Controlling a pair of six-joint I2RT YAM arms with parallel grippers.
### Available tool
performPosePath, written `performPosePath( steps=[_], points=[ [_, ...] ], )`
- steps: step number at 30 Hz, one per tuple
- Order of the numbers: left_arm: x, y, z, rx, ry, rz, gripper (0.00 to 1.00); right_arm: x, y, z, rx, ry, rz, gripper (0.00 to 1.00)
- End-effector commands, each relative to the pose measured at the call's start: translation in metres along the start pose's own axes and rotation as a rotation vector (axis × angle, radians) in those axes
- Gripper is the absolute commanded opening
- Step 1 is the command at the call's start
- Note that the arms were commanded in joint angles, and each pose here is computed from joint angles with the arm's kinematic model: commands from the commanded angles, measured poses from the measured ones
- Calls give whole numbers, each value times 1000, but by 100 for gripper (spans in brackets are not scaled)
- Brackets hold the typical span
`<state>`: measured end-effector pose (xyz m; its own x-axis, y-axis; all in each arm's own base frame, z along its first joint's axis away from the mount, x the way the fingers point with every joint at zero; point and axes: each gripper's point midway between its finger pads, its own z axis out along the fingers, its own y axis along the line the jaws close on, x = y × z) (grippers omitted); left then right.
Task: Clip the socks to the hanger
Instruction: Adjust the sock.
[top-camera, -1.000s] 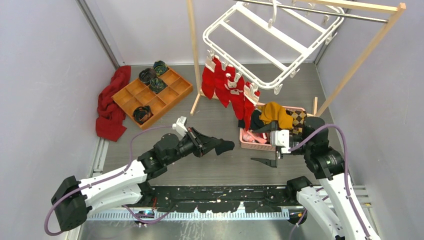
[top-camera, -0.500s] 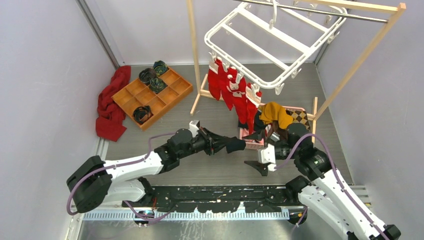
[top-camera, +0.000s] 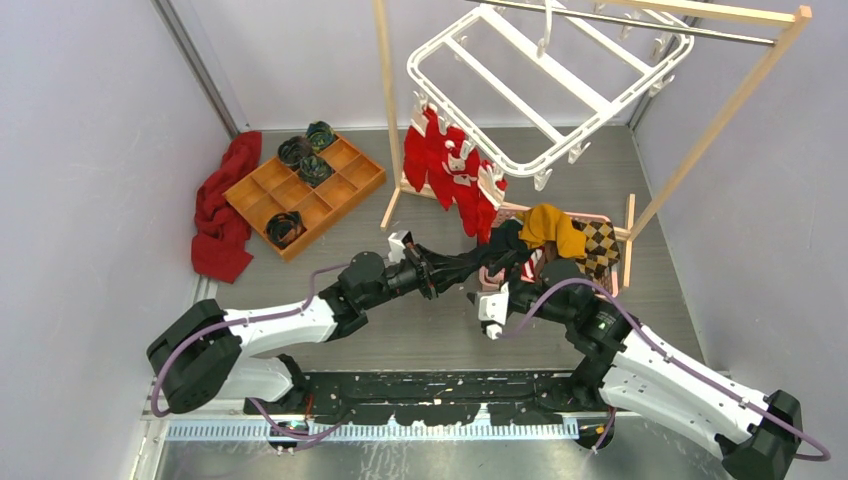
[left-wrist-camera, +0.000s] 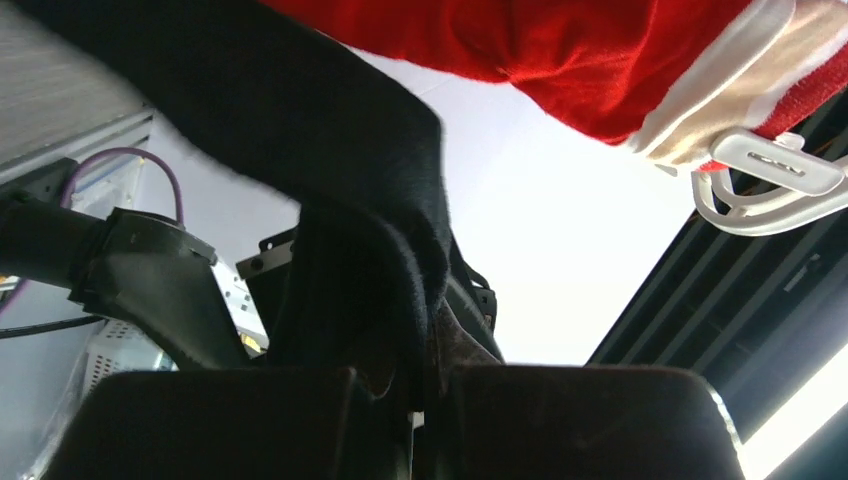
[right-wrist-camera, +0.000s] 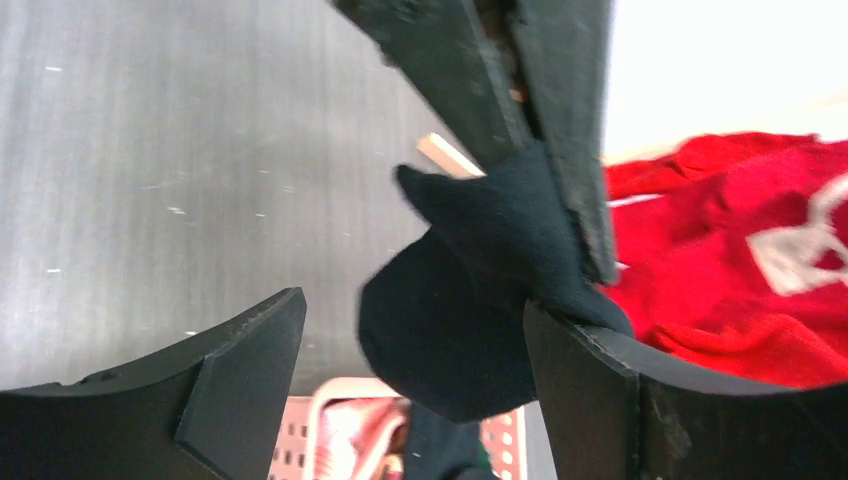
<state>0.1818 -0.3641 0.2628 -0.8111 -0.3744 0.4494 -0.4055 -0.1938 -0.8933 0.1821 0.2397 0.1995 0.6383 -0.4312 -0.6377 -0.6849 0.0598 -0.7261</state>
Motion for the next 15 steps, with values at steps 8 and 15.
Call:
performPosePath(
  steps=[8,15],
  points=[
    [9,-19,-7,91,37,-65,0,-37,-62,-28,218,-43,16,53],
    [11,-22,-4,97,52,-62,0,-48,-63,-26,202,-91,62,29]
  ],
)
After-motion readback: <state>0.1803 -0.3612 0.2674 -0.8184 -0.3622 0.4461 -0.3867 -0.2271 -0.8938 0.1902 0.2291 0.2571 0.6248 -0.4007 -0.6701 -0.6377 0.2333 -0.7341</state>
